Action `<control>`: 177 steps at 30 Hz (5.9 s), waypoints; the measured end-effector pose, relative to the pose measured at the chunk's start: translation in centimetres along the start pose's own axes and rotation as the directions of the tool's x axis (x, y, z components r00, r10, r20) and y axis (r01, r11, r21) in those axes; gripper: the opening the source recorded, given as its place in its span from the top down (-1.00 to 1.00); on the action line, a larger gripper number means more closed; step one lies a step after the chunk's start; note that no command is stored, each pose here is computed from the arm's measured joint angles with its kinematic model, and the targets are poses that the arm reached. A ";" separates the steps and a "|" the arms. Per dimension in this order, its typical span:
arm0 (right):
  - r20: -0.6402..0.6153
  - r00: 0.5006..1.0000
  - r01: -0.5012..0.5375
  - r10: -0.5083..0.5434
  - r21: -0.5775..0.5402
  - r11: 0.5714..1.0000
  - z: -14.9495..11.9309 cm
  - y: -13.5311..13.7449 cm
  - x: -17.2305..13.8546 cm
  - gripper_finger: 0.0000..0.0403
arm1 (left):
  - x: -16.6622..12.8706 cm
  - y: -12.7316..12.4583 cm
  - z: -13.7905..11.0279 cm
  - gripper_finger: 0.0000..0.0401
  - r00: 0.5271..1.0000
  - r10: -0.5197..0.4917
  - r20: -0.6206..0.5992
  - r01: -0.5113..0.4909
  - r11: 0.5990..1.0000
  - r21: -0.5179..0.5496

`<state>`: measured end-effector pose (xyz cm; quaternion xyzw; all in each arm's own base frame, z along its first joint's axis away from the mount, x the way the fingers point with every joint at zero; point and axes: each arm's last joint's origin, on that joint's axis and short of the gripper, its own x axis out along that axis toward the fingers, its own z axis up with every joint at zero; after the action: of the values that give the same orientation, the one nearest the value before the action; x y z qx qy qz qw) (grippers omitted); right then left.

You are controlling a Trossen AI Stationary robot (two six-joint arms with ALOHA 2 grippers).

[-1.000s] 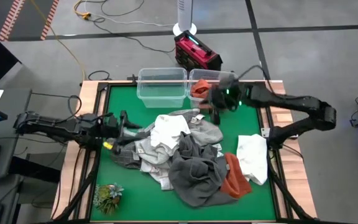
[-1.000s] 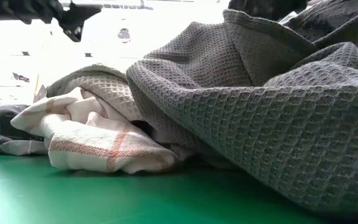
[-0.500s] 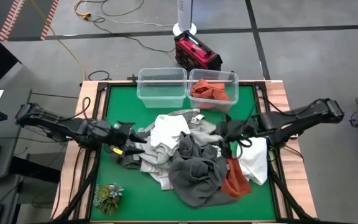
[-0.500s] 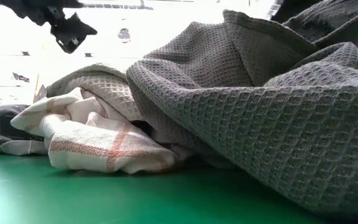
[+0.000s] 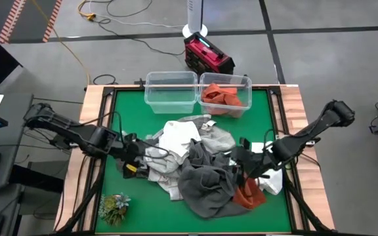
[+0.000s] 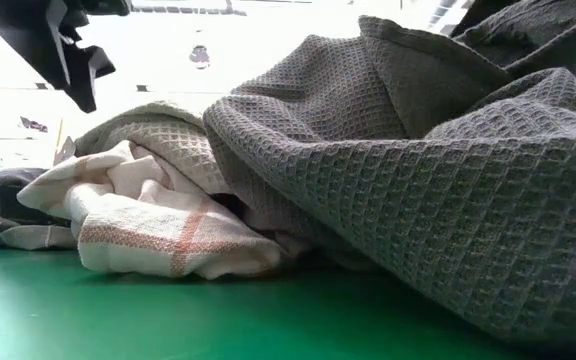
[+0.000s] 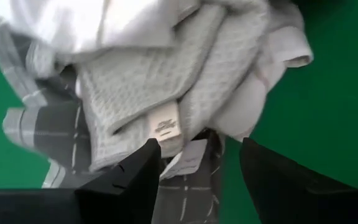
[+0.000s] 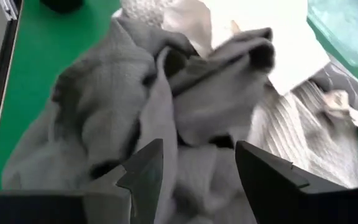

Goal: Sort towels by color in basket
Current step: Put the black towel into the right transparent bin

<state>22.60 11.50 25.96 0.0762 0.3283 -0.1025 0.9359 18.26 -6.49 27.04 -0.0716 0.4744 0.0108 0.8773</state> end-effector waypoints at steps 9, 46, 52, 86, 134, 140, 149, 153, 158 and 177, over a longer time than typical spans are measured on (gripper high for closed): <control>0.054 0.991 -0.115 0.123 -0.128 0.985 0.8 4.1 0.1 -0.13 | -1.9 -1.9 -0.6 -0.04 0.990 -0.089 0.112 0.081 0.994 0.074; -0.541 0.838 0.073 -0.074 -0.025 0.997 -8.1 4.0 1.9 0.44 | -2.9 -2.5 -1.1 -0.04 0.979 -0.124 0.163 0.137 0.988 -0.069; -0.435 0.898 -0.095 0.057 -0.066 0.993 -6.6 4.9 2.8 0.90 | -2.9 -2.5 -1.0 -0.04 0.978 -0.118 0.174 0.132 0.989 -0.069; 0.212 0.977 0.041 -0.001 -0.186 0.982 0.7 2.1 -5.0 -0.06 | -3.1 -2.7 -0.3 -0.04 0.958 -0.101 0.267 0.121 0.991 -0.059; 0.642 0.725 0.490 -0.250 -0.226 0.842 13.9 -2.3 -9.7 0.87 | -4.1 -2.6 1.8 -0.04 0.807 0.160 0.568 -0.232 0.971 0.056; 0.795 0.471 0.670 -0.381 -0.041 0.741 16.9 -7.1 -14.0 0.86 | -4.2 -2.5 2.0 -0.04 0.789 0.181 0.588 -0.299 0.948 0.110; 0.896 0.208 0.800 -0.392 0.074 0.595 19.1 -12.3 -15.5 0.86 | -4.5 -1.9 2.2 -0.04 0.705 0.347 0.618 -0.513 0.852 0.108; 0.845 0.321 0.797 -0.428 0.003 0.604 19.3 -14.4 -12.7 0.85 | -5.3 -1.9 2.3 -0.04 0.683 0.331 0.651 -0.488 0.870 0.070; 0.720 0.423 0.816 -0.550 -0.039 0.577 19.4 -18.2 -8.7 0.86 | -7.1 -1.1 2.7 -0.04 0.625 0.324 0.710 -0.447 0.894 -0.014; 0.644 0.356 0.880 -0.677 0.013 0.475 23.3 -24.0 -14.3 0.85 | -12.6 2.5 0.8 -0.04 0.502 0.318 0.804 -0.328 0.930 -0.163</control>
<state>19.83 -14.63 51.11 -0.2875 0.0403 -0.5015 0.8150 11.78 -3.29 37.70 0.0362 0.0184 0.2035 0.9782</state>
